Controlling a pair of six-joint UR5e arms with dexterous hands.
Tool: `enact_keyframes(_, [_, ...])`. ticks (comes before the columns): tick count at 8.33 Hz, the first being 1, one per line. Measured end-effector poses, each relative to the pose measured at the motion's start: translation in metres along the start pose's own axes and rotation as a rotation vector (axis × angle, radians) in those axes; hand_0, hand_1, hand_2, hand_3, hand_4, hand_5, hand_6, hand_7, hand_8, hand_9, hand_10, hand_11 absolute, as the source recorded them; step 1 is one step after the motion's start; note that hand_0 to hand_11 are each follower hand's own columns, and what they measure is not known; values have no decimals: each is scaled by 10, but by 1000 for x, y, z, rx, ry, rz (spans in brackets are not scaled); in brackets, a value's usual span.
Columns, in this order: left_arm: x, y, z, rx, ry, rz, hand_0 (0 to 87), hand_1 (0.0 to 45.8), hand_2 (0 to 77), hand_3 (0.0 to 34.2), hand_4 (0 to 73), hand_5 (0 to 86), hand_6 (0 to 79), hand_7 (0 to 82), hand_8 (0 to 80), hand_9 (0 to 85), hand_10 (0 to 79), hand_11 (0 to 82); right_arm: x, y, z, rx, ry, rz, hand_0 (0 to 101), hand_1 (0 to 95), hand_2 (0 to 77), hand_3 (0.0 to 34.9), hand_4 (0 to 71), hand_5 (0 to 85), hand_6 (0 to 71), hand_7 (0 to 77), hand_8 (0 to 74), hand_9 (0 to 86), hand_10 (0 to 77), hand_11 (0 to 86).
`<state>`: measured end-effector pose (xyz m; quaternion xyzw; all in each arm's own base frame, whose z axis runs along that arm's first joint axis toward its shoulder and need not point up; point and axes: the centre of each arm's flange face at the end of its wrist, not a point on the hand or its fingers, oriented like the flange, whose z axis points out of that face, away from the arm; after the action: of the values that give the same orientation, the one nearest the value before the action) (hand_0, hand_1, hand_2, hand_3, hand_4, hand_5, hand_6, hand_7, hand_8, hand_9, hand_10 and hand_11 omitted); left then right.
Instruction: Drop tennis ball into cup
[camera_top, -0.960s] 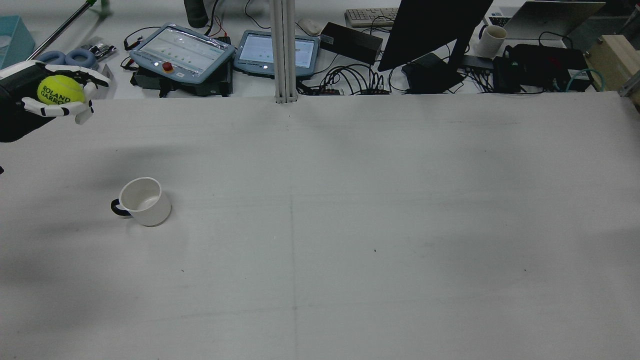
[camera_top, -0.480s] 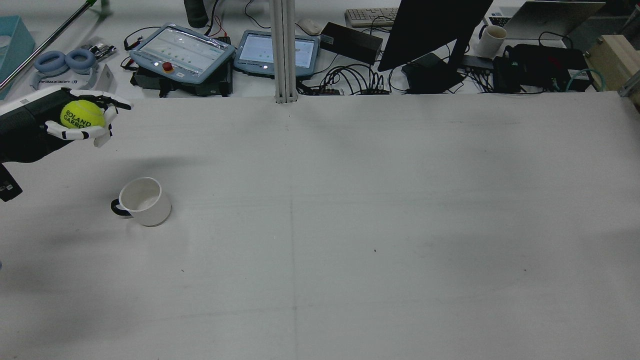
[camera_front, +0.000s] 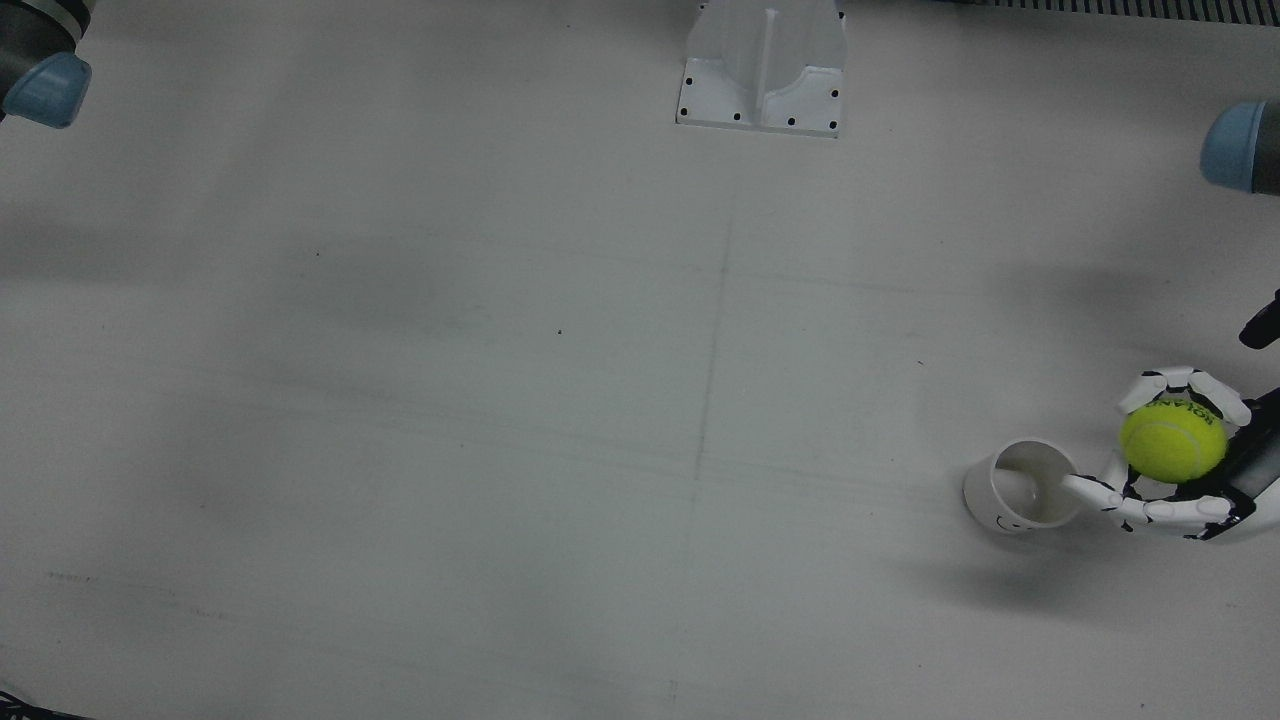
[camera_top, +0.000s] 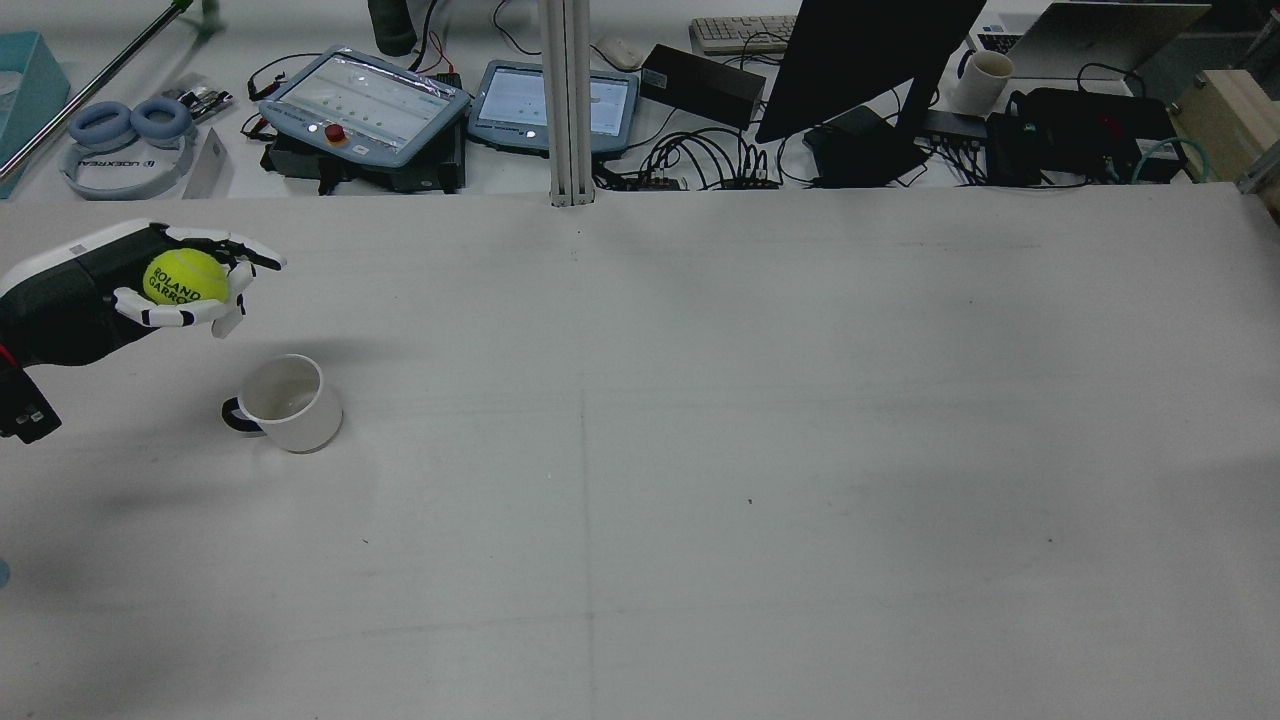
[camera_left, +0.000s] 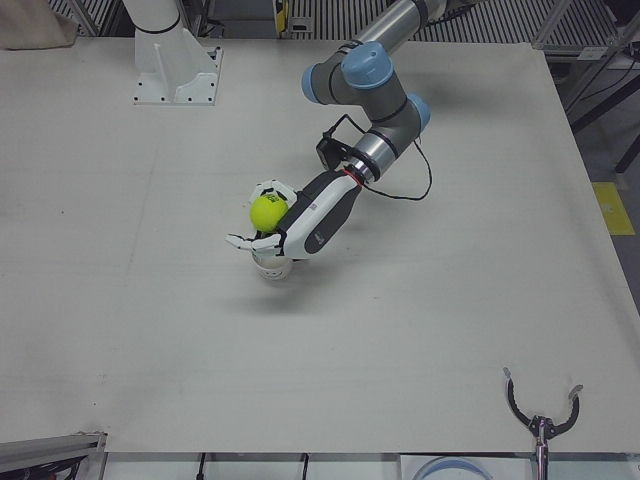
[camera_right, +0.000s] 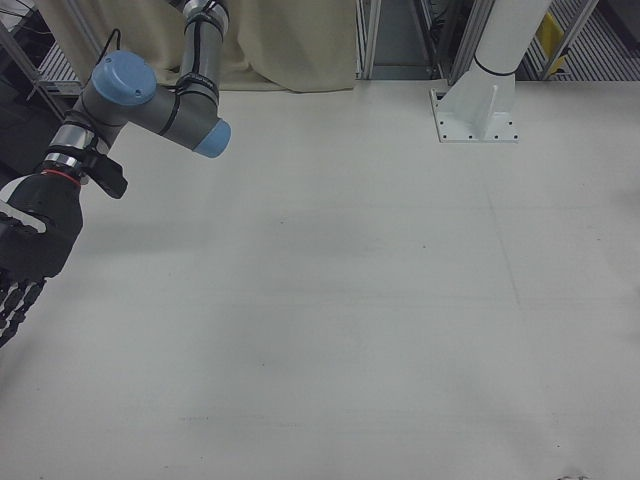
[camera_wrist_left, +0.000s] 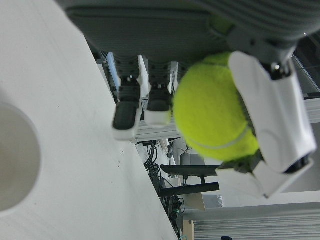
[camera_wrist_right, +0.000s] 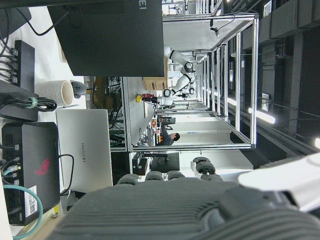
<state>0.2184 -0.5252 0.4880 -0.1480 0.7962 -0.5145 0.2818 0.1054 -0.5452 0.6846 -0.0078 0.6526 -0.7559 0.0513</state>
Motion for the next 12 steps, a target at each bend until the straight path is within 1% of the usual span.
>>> enact_keyframes(1, [-3,0,0,-5,-2,-1,447,142,491,0,338,104,469,627,485,616,338,518,0,0,0,0,0,0,0,5,5,0,0,0,0,5,0,0,0,5])
enact_keyframes(2, [-4,1,1,-12,-1,-2,465,158,453,0,207,11,469,627,382,507,218,415,0,0,0,-1,0,0,0,5,5,0,0,0,0,0,0,0,0,5])
enact_keyframes(3, [-4,1,1,-17,1,-2,464,158,349,0,11,0,469,627,245,393,38,295,0,1,0,-1,0,0,0,5,5,0,0,0,0,0,0,0,0,5])
enact_keyframes(4, [-4,1,1,-21,2,-2,464,153,191,1,11,5,475,627,104,278,0,125,0,1,0,-1,0,0,0,5,5,0,0,0,0,0,0,0,0,5])
enact_keyframes(5, [-4,-1,-1,-23,4,-2,464,191,98,0,11,5,431,605,0,109,0,5,0,1,0,-1,0,0,0,5,5,0,0,0,0,5,0,0,0,5])
enact_keyframes(6, [-5,-5,-6,-23,4,-3,464,196,158,0,11,5,316,513,0,16,0,5,0,1,0,-1,0,0,0,5,5,0,0,0,0,0,0,0,0,5])
enact_keyframes(7, [-7,-9,-12,-23,5,-4,464,120,213,0,11,5,180,398,0,16,0,5,0,1,0,-1,0,0,0,5,5,0,0,0,0,0,0,0,0,5])
enact_keyframes(8, [-8,-12,-16,-23,4,-5,464,202,169,0,11,5,11,273,0,16,0,5,0,0,0,0,0,0,0,5,5,0,0,0,0,0,0,0,0,5])
enact_keyframes(9, [-8,-13,-18,-23,4,-5,466,185,196,0,11,5,0,109,0,16,0,5,0,0,0,0,0,0,0,5,5,0,0,0,0,0,0,0,0,5])
enact_keyframes(10, [-8,-13,-18,-25,4,-5,466,185,196,0,11,5,0,109,0,16,0,5,0,0,0,0,0,0,0,5,5,0,0,0,0,0,0,0,0,5])
enact_keyframes(11, [-7,-10,-17,-32,5,-6,464,196,240,0,11,11,5,169,5,11,0,5,0,0,0,-1,0,0,0,5,5,0,0,0,0,0,0,0,0,5])
enact_keyframes(12, [-2,-6,-17,-36,12,-7,465,207,240,0,11,11,0,185,5,16,0,5,0,0,0,-1,0,0,0,5,5,0,0,0,0,5,0,0,0,5])
